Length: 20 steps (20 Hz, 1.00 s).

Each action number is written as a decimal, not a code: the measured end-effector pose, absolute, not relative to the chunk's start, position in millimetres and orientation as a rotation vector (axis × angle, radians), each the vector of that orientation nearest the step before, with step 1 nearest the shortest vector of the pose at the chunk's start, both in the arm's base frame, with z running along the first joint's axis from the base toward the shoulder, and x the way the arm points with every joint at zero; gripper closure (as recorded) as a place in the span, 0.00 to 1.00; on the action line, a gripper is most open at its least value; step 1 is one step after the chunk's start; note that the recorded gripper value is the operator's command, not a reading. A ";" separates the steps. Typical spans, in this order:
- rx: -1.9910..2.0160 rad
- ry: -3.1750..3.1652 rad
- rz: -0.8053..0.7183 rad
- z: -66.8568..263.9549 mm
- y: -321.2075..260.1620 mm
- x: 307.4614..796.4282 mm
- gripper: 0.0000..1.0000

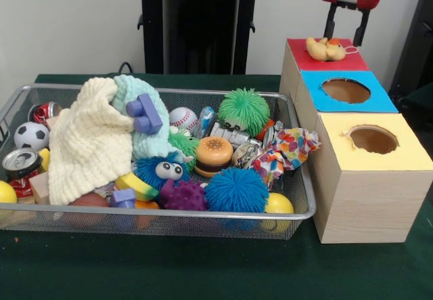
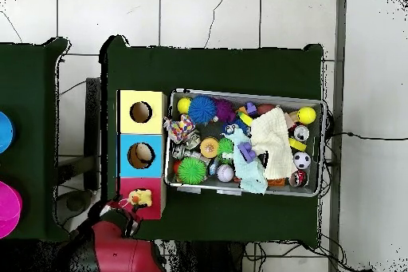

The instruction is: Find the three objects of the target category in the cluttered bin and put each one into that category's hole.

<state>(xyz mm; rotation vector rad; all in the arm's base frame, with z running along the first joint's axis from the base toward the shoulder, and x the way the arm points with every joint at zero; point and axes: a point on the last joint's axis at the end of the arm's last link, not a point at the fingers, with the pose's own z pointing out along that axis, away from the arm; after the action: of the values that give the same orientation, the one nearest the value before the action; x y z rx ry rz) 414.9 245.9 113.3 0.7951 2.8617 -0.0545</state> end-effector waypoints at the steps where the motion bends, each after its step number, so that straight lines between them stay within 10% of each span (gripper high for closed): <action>1: 0.795 2.864 -0.055 113.5 246.0 414.6 0.00; 11: 0.774 2.947 -0.124 136.6 254.4 414.1 0.00; 12: 0.783 2.955 -0.124 142.0 253.9 418.3 1.00; 20: 0.779 2.923 -0.106 153.5 249.9 434.6 1.00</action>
<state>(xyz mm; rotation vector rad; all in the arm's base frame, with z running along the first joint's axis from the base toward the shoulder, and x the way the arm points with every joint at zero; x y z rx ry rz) 434.6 249.9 153.5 0.7787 2.9233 -0.1059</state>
